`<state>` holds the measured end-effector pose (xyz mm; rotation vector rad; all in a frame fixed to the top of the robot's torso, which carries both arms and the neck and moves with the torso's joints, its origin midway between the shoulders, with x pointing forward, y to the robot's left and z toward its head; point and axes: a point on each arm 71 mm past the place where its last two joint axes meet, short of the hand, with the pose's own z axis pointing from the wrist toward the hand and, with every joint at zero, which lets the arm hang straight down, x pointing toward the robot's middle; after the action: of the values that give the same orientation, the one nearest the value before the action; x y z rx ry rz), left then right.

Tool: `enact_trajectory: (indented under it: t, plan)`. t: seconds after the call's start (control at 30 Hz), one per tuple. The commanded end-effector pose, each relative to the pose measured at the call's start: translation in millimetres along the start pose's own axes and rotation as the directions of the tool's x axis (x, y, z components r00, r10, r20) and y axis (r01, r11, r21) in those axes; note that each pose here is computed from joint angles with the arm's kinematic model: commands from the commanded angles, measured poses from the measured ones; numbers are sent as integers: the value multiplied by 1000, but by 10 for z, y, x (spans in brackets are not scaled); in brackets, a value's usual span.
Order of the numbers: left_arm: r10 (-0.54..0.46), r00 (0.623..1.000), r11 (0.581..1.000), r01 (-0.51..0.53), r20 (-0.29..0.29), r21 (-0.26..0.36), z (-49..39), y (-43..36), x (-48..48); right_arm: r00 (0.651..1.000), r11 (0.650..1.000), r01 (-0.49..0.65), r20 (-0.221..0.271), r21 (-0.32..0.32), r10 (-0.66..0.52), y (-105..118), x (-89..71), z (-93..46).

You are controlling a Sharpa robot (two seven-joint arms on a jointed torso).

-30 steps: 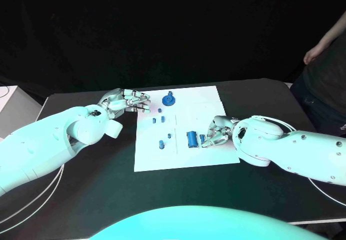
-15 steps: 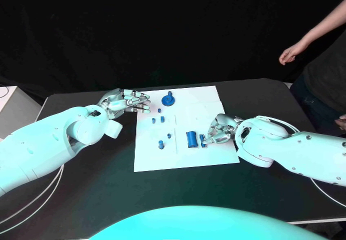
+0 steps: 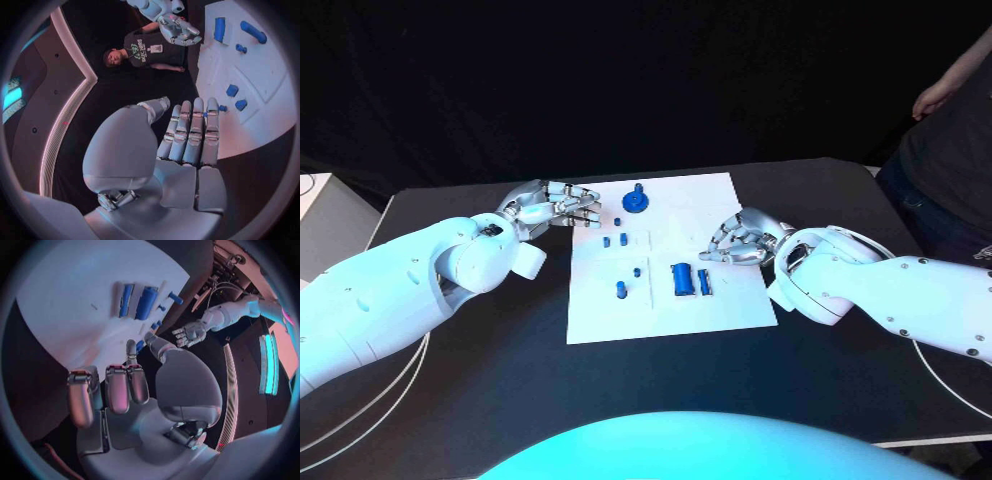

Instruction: Assemble the parts on the task board

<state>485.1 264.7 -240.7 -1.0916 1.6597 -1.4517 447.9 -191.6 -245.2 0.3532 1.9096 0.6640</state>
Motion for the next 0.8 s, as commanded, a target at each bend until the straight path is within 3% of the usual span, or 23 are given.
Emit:
enact_trajectory:
  t: [0.03,0.3,0.5,0.7,0.73,0.8]
  plan:
    - [-23,999,998,21,30,60,20,-13,0,964,966,-245,90,-88,252,-77,-156,98]
    - [-71,991,988,54,113,147,78,-1,-55,850,877,-459,219,-139,480,-404,-478,361]
    - [-105,980,977,70,170,200,124,27,-90,787,827,-527,253,-196,562,-507,-598,463]
    - [-126,968,973,78,219,215,148,99,-121,765,796,-557,227,-237,603,-502,-619,518]
    - [-93,982,985,67,164,158,156,108,-83,804,846,-508,265,-161,533,-541,-611,511]
    - [-94,982,985,67,165,159,157,105,-76,801,843,-512,265,-164,537,-533,-605,507]
